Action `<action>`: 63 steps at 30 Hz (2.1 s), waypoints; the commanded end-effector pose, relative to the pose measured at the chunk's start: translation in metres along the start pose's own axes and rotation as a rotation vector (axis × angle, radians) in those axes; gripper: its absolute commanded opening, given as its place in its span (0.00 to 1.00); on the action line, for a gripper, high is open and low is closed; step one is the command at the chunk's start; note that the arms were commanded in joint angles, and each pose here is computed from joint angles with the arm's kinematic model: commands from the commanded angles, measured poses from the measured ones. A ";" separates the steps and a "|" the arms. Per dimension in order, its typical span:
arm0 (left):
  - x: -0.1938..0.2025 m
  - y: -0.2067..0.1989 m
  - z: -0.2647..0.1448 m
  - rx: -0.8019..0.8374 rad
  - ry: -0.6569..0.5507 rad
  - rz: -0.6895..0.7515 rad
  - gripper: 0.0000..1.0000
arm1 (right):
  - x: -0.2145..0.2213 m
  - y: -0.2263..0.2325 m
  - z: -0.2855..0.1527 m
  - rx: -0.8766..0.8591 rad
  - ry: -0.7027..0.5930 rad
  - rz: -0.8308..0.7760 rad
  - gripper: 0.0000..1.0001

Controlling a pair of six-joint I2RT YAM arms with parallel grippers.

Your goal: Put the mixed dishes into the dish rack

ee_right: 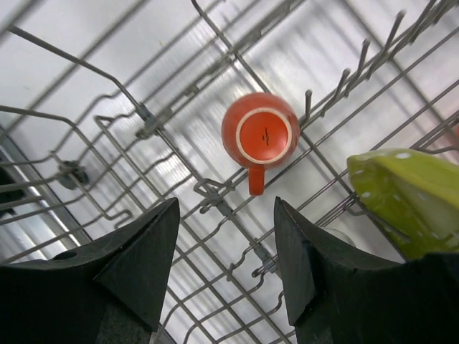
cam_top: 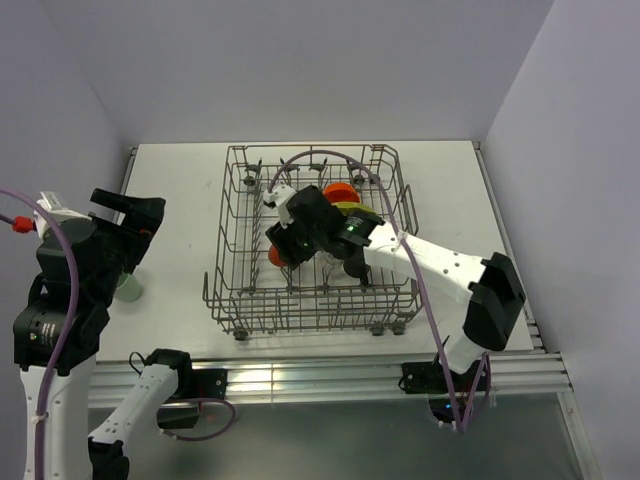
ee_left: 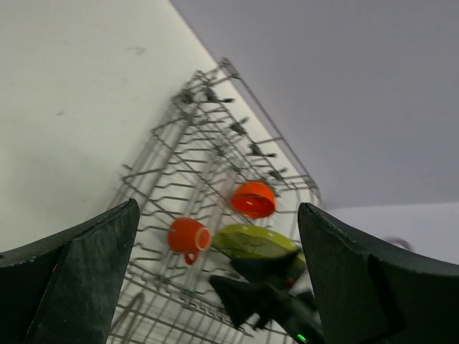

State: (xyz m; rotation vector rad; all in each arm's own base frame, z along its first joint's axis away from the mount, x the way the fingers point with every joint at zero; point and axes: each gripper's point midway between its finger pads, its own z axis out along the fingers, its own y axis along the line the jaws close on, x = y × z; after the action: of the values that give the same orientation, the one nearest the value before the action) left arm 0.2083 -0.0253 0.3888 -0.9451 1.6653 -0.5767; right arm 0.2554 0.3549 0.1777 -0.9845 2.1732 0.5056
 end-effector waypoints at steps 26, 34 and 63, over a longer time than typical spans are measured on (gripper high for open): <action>-0.011 0.220 0.044 -1.067 -0.231 0.042 0.99 | -0.068 0.016 -0.125 -0.066 -0.286 0.064 0.62; -0.010 0.258 0.057 -1.136 -0.215 -0.010 0.99 | -0.073 0.018 -0.130 -0.077 -0.313 0.050 0.61; -0.013 0.279 0.141 -1.112 -0.051 -0.017 0.95 | -0.062 0.018 -0.120 -0.085 -0.314 0.023 0.61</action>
State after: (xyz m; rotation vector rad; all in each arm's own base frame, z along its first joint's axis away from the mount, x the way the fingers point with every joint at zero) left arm 0.2429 0.1498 0.1240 -1.7493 1.9524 0.5134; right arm 0.2229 0.3278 0.2778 -0.8731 2.0001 0.6831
